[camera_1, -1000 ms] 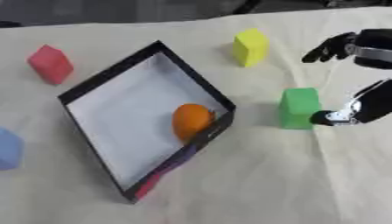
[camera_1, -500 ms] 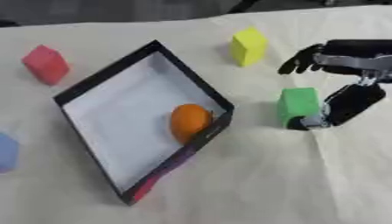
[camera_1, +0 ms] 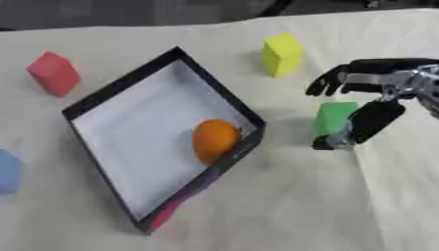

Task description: Pick up objects on the table and place them in the box.

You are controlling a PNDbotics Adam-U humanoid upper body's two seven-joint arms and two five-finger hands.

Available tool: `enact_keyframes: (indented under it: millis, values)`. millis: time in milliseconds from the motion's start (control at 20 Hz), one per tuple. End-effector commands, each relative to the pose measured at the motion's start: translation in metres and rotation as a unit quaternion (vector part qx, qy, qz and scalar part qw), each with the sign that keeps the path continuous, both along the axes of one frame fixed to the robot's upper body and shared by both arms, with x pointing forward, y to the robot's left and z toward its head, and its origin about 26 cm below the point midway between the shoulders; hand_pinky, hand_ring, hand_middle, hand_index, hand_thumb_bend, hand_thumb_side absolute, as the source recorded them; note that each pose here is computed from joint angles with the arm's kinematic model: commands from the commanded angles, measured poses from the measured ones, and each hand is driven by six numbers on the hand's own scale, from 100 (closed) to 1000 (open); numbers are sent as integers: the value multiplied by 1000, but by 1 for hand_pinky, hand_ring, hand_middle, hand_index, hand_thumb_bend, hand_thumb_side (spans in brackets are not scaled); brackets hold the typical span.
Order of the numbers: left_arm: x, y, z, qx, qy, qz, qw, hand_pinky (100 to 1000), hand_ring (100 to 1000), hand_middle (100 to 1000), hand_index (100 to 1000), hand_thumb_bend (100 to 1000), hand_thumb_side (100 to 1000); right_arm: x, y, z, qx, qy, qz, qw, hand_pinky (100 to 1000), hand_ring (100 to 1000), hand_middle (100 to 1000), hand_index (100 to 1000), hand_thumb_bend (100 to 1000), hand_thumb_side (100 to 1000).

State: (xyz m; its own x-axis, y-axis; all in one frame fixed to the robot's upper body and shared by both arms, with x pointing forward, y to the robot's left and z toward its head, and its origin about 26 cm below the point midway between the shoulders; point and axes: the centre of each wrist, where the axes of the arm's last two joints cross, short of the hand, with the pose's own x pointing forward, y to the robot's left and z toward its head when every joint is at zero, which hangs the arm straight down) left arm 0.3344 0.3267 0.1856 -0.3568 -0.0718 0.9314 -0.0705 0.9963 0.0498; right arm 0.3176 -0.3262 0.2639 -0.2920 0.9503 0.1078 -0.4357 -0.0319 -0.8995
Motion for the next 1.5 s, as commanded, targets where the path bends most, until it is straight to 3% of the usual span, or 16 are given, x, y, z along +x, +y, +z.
enact_keyframes:
  millis: [50, 450, 700, 800, 1000, 1050, 1250, 1500]
  values:
    - [-2, 1, 11, 8, -17, -2, 1000, 880, 922, 925, 964, 881, 754, 8, -11, 3, -20, -17, -21, 999, 872, 876, 843, 900, 544, 394]
    - [-3, 0, 8, 4, -16, -3, 1000, 880, 921, 923, 961, 878, 753, 16, -29, -6, -46, 10, -36, 998, 875, 881, 850, 903, 557, 372]
    - [-3, -1, 8, 2, -17, -4, 1000, 879, 919, 922, 960, 876, 753, 19, -36, -6, -54, 27, -38, 997, 874, 875, 843, 902, 610, 266]
    - [-3, -1, 7, 1, -16, -5, 1000, 879, 919, 921, 960, 874, 753, 21, -38, -5, -50, 27, -42, 998, 870, 863, 825, 894, 572, 212]
    - [-3, -2, 7, 1, -16, -10, 1000, 887, 931, 926, 964, 849, 762, 26, -39, -7, -37, 12, -55, 998, 853, 818, 726, 833, 540, 144]
    - [-3, -2, 6, 1, -15, -12, 1000, 888, 932, 926, 964, 845, 763, 26, -38, -8, -32, 5, -59, 998, 847, 790, 644, 783, 508, 101]
    - [-3, -2, 6, 0, -16, -14, 1000, 887, 931, 926, 964, 846, 763, 26, -29, -9, 11, -26, -64, 998, 820, 708, 499, 636, 376, 143]
    - [-4, -1, 6, 2, -16, -10, 1000, 892, 928, 923, 959, 847, 761, 10, -5, 11, 47, -60, -14, 997, 818, 690, 477, 608, 311, 143]
